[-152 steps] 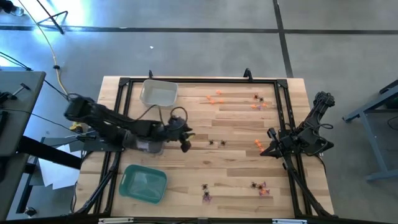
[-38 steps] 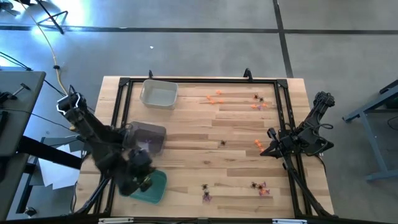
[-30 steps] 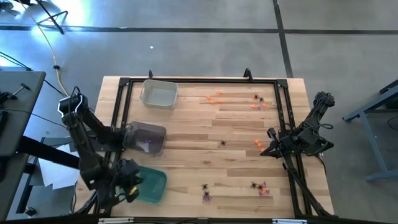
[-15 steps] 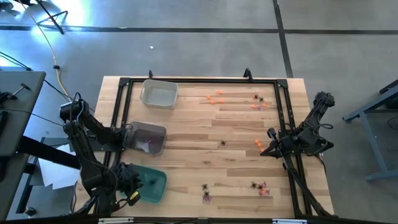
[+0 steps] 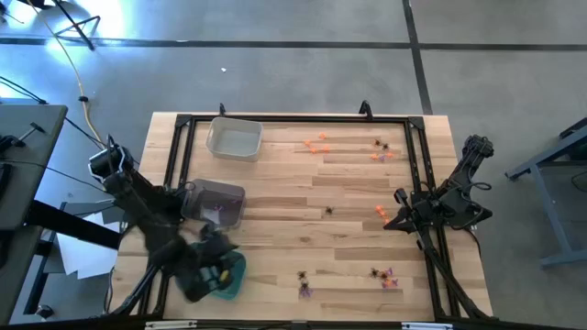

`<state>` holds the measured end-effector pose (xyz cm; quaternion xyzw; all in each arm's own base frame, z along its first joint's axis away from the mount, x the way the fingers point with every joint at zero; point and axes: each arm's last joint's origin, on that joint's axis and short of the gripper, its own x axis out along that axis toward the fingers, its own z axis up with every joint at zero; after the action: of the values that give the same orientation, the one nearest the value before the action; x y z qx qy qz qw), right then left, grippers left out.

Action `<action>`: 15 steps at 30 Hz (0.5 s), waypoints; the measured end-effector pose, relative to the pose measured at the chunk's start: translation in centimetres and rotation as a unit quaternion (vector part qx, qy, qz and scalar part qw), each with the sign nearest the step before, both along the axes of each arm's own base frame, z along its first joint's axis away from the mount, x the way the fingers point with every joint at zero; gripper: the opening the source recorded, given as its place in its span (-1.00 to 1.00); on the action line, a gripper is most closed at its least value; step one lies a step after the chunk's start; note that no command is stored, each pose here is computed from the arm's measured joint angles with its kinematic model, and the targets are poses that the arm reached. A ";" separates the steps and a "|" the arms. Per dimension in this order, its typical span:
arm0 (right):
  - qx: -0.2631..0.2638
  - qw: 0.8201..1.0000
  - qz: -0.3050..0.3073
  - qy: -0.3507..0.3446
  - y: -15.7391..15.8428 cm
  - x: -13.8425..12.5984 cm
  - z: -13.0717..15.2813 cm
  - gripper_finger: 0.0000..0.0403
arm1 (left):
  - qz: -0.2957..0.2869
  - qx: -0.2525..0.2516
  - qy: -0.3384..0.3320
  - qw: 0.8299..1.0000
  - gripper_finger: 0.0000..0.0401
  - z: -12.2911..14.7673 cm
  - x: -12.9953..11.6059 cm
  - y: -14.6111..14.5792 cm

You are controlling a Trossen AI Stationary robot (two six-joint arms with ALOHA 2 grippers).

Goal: Sort Halloween decoration
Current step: Put the center black spider into the green bin

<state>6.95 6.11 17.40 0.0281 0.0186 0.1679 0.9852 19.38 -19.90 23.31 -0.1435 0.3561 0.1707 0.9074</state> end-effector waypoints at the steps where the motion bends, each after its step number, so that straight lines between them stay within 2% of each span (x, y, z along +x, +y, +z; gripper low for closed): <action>1: 0.000 1.000 0.000 0.000 0.0 0.0 0.0 -1.00 | -0.008 0.005 -0.003 1.000 -0.32 0.1 1.1 0.4; 8: 0.000 1.000 0.000 0.000 0.0 0.0 0.0 -1.00 | -0.089 0.056 -0.036 0.994 -0.32 -0.2 8.2 3.7; 15: 0.000 1.000 0.000 0.000 0.0 0.0 0.0 -1.00 | -0.138 0.086 -0.054 0.985 -0.32 -3.8 14.3 7.2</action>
<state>6.95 6.12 17.40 0.0280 0.0187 0.1680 0.9852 33.71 -12.72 19.55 -0.0230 0.3066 0.0657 0.9493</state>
